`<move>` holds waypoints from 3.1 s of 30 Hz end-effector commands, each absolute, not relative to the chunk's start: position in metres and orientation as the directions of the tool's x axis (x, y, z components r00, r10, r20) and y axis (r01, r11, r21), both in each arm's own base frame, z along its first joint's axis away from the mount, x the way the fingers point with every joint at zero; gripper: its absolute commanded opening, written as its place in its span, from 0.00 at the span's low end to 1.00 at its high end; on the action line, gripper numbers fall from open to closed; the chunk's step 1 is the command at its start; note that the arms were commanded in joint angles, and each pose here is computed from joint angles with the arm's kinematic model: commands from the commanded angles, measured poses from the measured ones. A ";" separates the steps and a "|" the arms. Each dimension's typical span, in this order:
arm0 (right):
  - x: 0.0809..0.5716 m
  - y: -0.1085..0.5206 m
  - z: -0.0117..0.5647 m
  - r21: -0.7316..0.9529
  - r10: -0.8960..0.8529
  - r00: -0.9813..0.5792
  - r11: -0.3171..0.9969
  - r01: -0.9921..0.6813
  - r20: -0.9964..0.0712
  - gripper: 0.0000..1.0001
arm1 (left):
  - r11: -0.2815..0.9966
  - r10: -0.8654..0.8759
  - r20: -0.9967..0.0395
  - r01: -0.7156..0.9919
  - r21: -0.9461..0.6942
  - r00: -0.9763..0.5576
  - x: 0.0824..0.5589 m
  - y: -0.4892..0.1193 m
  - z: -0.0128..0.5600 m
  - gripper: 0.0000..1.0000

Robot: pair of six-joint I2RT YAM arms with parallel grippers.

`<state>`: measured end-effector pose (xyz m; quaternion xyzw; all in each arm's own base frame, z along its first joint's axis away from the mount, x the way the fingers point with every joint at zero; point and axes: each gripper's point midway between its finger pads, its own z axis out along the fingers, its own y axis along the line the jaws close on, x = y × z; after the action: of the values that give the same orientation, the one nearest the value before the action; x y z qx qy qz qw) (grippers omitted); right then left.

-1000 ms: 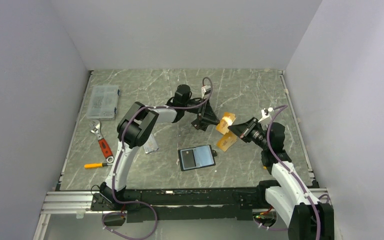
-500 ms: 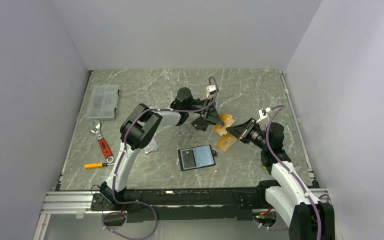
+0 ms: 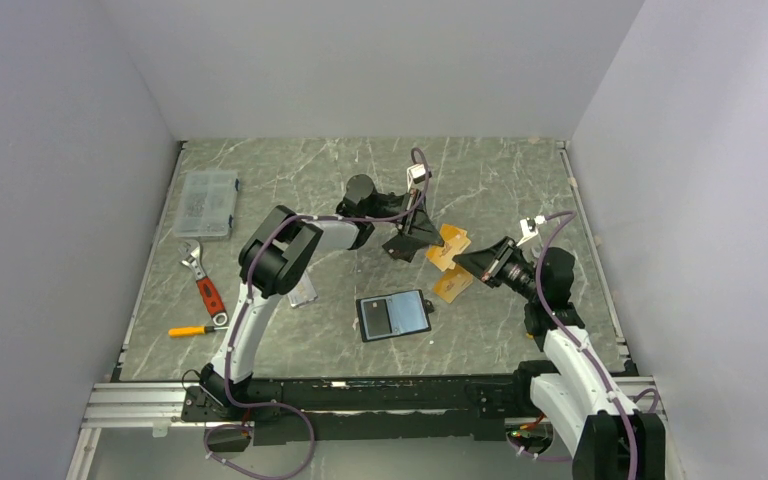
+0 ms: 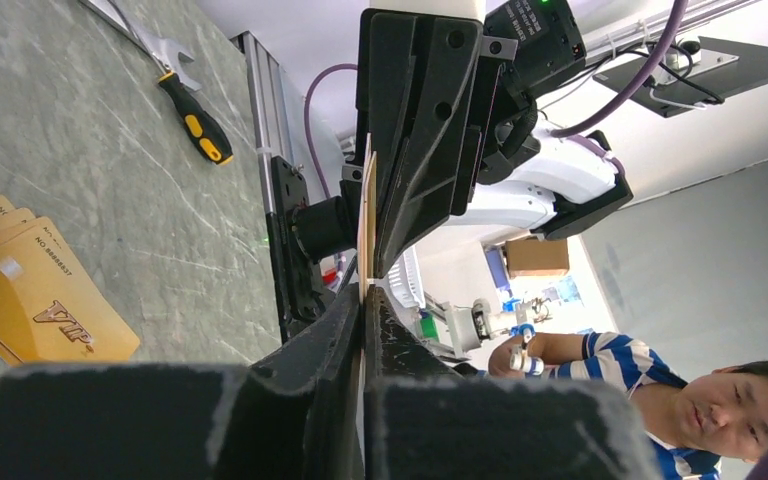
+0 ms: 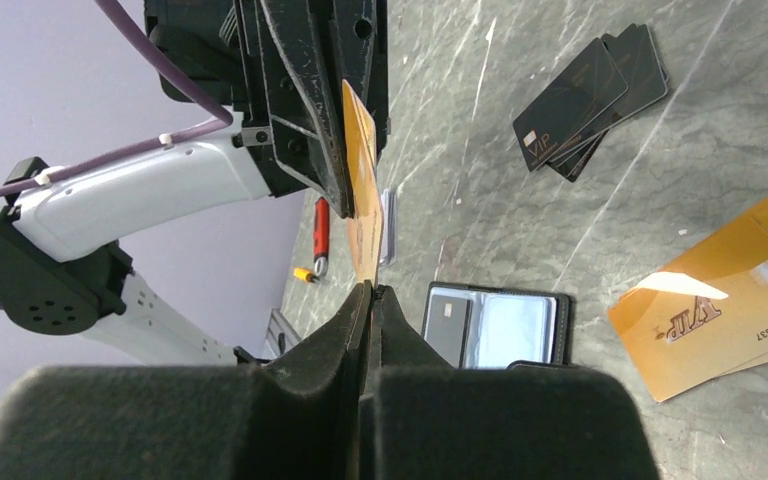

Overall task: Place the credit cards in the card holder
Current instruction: Place the credit card at the center of the board.

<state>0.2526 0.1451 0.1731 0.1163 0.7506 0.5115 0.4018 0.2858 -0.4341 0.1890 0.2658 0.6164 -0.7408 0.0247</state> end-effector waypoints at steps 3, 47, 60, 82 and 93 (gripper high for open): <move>0.252 0.146 0.176 0.864 0.586 -0.647 0.431 -0.260 -0.487 0.00 | -0.290 0.253 -0.486 0.414 -0.863 -0.837 0.286 -0.432 0.202 0.03; 0.291 0.111 0.196 0.799 0.627 -0.530 0.572 -0.184 -0.571 0.17 | -0.265 0.268 -0.439 0.373 -0.889 -0.858 0.279 -0.435 0.196 0.00; 0.286 0.115 0.201 0.807 0.623 -0.543 0.554 -0.203 -0.563 0.17 | -0.219 0.241 -0.430 0.383 -0.897 -0.870 0.286 -0.436 0.191 0.00; 0.286 0.141 0.192 0.835 0.595 -0.608 0.496 -0.237 -0.526 0.19 | -0.188 0.207 -0.429 0.394 -0.900 -0.879 0.293 -0.438 0.187 0.00; 0.288 0.154 0.182 0.842 0.583 -0.633 0.489 -0.226 -0.509 0.16 | -0.204 0.215 -0.420 0.381 -0.902 -0.882 0.292 -0.439 0.187 0.00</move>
<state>0.2845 0.1480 0.1655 0.1403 0.7763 0.4741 0.3910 0.2959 -0.4326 0.1664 0.2159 0.6510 -0.7272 0.0281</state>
